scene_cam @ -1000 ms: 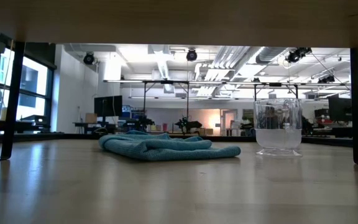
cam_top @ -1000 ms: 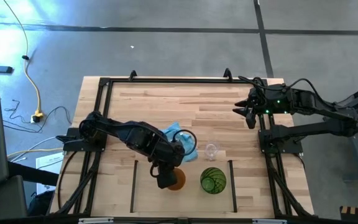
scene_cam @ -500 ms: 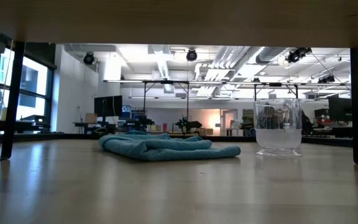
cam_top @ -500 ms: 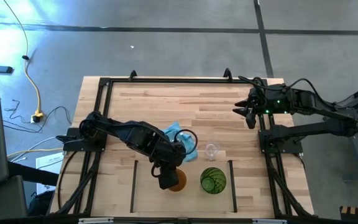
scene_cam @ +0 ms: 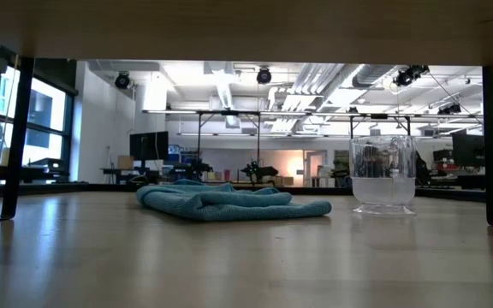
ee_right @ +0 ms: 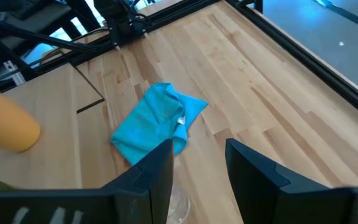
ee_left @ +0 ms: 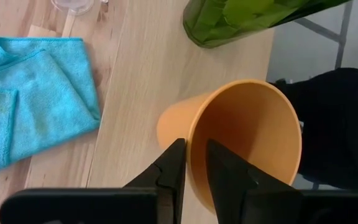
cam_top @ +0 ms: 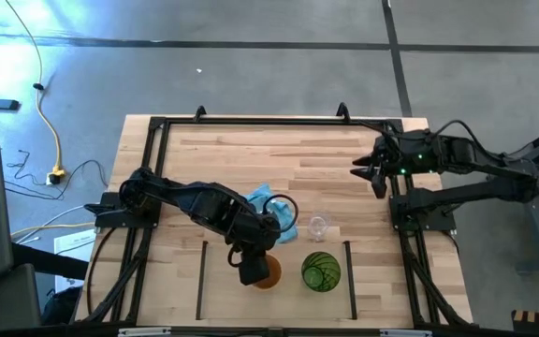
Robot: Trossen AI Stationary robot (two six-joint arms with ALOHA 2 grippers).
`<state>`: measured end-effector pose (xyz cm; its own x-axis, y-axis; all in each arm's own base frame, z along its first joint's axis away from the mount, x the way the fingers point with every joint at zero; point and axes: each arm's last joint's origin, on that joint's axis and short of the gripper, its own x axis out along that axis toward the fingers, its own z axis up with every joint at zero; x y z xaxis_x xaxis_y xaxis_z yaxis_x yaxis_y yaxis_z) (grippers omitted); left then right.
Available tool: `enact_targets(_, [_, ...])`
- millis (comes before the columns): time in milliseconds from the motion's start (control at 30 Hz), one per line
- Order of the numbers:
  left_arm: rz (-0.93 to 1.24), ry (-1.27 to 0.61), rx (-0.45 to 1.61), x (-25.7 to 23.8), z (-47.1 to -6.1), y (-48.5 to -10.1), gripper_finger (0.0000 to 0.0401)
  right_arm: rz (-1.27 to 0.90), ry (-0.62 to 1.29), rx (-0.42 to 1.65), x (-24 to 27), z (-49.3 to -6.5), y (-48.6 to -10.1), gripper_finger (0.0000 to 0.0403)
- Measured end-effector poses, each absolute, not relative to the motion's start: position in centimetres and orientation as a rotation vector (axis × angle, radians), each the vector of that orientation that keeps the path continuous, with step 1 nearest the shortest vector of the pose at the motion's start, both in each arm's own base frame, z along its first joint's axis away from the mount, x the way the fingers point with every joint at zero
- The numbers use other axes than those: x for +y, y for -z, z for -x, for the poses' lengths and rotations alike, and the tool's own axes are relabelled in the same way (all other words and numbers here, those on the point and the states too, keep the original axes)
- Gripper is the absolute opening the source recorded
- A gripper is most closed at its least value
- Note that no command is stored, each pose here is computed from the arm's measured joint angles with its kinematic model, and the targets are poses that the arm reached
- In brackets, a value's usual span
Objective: Stack small to large cups/mugs on shelf
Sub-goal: Put the yellow cup on the shelf
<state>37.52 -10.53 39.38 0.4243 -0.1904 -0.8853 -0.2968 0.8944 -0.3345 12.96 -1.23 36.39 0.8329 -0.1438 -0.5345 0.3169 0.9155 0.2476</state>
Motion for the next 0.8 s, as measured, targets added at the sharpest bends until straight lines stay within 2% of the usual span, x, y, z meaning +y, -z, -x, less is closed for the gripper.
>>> enact_targets(800, [0.446, -0.102, 1.154, -10.39, -37.4, -39.16, 0.0051, -0.343, 0.208, 0.538, -0.28, -13.01, -36.4, 0.0138])
